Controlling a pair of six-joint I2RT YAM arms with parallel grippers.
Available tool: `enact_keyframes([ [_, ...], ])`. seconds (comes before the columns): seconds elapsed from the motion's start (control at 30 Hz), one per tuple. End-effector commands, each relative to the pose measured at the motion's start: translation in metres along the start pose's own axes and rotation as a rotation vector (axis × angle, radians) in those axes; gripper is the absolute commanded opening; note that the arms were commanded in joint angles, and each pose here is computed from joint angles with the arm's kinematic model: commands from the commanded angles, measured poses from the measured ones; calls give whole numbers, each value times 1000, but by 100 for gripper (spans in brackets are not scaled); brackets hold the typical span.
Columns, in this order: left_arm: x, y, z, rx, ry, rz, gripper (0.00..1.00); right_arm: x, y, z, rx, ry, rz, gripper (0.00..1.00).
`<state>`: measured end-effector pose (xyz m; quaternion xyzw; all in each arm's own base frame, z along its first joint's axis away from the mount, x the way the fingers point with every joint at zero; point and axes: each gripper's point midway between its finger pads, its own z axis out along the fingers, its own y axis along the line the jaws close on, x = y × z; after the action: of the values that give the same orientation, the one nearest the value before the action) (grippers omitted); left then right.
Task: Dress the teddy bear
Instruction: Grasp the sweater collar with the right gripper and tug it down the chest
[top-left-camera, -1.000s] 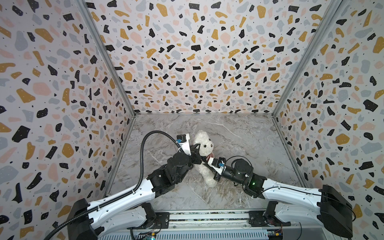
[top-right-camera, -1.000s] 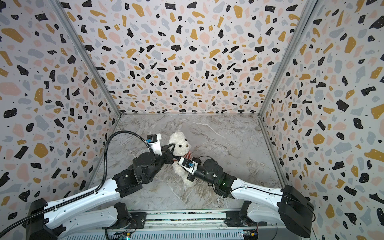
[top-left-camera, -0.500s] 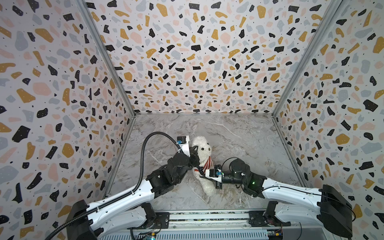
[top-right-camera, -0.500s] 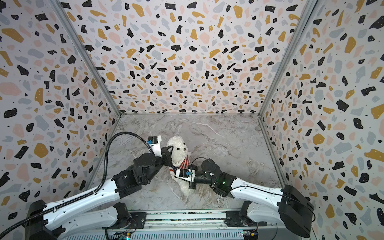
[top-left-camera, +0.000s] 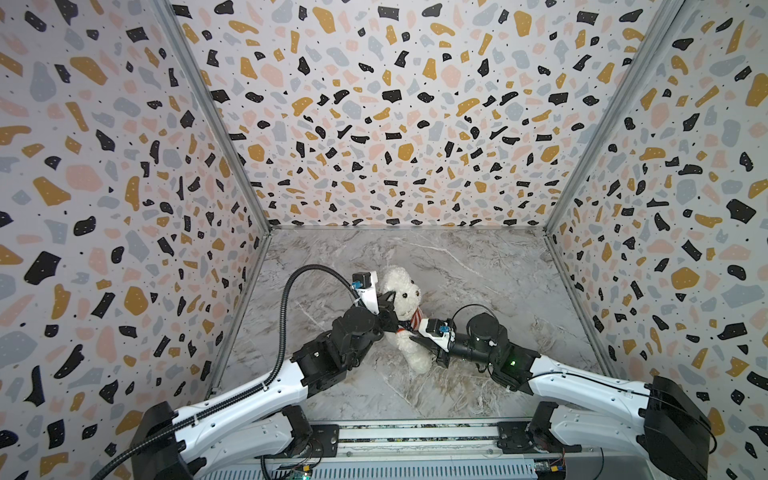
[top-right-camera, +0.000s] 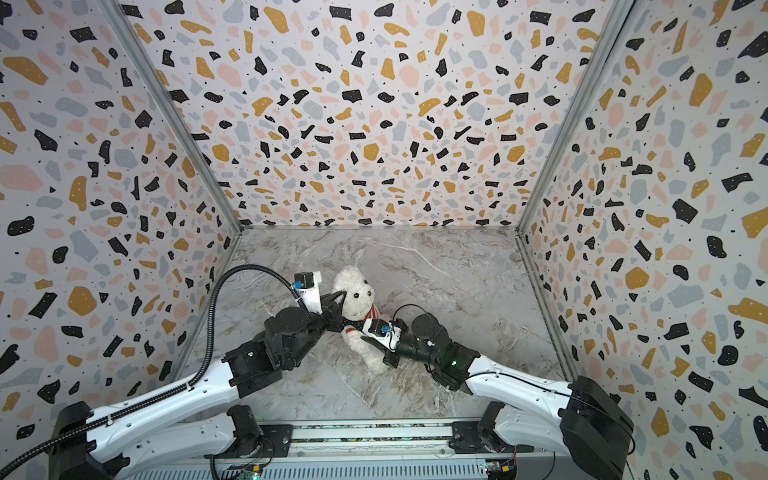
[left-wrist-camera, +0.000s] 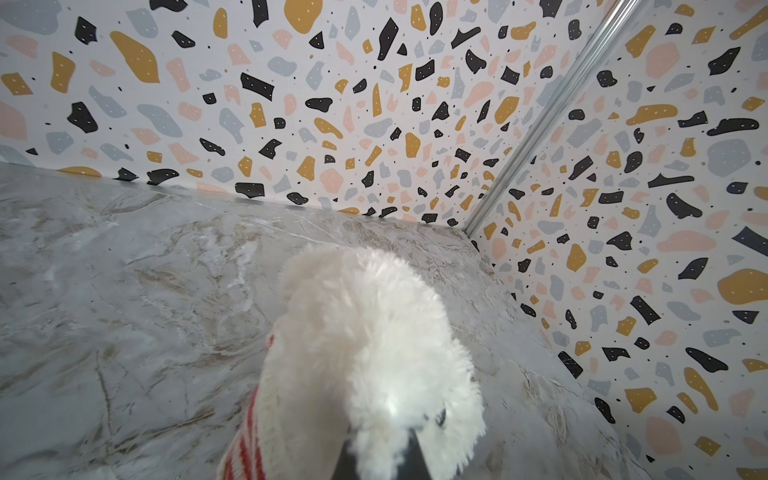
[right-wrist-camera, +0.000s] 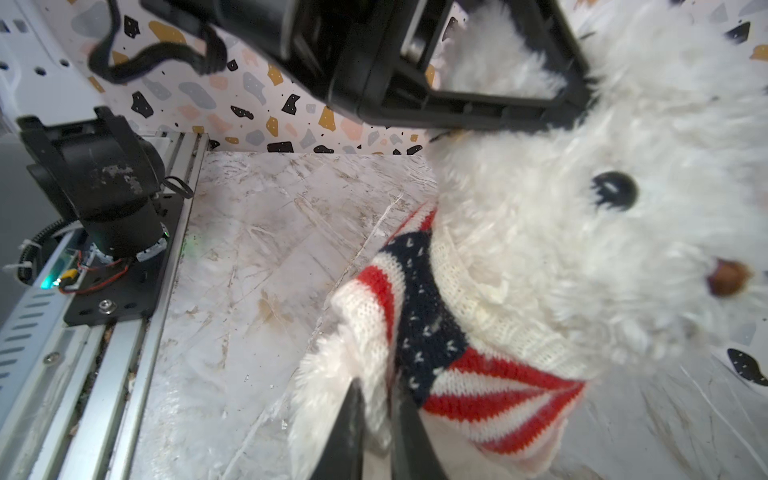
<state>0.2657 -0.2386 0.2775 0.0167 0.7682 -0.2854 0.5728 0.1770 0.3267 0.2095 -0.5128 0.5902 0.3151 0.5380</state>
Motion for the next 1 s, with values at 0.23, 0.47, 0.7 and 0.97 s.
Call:
enact_keyframes([
  [0.23, -27, -24, -5, 146, -28, -38, 0, -24, 4, -38, 69, -159, -130, 37],
  [0.47, -32, -33, -8, 209, 11, -36, 0, -6, -8, -54, 198, -132, -184, 37],
  [0.7, -34, -44, -11, 275, 34, -55, 0, 2, -16, -49, 242, -93, -252, 34],
  [0.97, -32, -52, -9, 314, 56, -72, 0, -3, -21, -41, 267, -102, -289, 33],
])
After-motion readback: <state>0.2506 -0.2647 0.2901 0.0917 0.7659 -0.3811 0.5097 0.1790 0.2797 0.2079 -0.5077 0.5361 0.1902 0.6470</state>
